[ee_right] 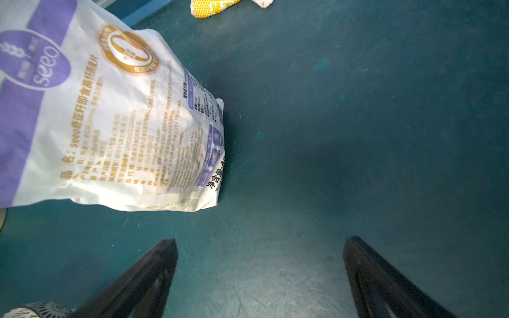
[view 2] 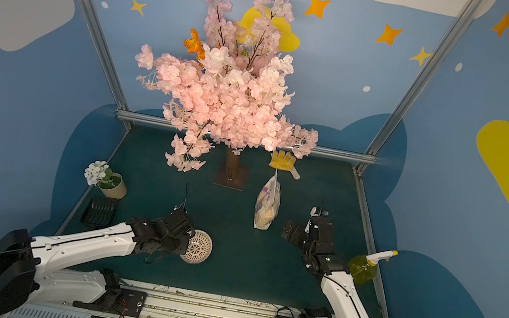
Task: Pour the oats into the breakfast bowl
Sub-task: Place the bowl at the center of the board.
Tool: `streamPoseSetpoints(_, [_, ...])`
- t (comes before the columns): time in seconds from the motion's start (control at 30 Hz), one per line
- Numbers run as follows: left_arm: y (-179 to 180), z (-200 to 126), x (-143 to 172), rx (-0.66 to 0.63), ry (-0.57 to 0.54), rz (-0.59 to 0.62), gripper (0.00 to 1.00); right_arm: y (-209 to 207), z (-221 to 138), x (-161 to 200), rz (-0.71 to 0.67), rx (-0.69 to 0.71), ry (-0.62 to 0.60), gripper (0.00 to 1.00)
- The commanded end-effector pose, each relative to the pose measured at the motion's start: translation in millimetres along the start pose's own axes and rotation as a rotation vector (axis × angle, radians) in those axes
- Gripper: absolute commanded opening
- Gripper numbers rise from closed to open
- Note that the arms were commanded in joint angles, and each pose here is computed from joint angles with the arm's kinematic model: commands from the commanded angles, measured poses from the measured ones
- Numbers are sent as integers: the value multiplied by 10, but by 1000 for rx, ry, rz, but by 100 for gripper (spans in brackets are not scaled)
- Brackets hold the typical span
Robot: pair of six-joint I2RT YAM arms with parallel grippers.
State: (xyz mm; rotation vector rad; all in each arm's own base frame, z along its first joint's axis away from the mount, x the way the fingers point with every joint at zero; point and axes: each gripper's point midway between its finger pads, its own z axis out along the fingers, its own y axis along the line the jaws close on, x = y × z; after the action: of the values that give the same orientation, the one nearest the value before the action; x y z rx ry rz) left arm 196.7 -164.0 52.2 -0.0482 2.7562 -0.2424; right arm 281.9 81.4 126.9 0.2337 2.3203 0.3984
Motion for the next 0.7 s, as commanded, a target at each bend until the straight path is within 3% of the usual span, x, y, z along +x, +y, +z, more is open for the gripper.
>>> streamPoseSetpoints(0.0, [-41,20,-25,6,-12,-9,3,51,-24,-69,-25,3,-4,98])
streamPoseSetpoints(0.13, [-51,23,-13,12,-7,-1,10,96,-16,-59,-34,-8,3,98])
streamPoseSetpoints(0.43, [-8,-347,-143,75,-125,16,50,140,-309,-195,-21,45,57,98])
streamPoseSetpoints(0.53, [1,-549,-200,120,-186,18,51,287,-510,-233,-34,-2,95,98])
streamPoseSetpoints(0.67, [32,-732,-196,178,-237,4,53,633,-759,-445,-81,-110,41,98])
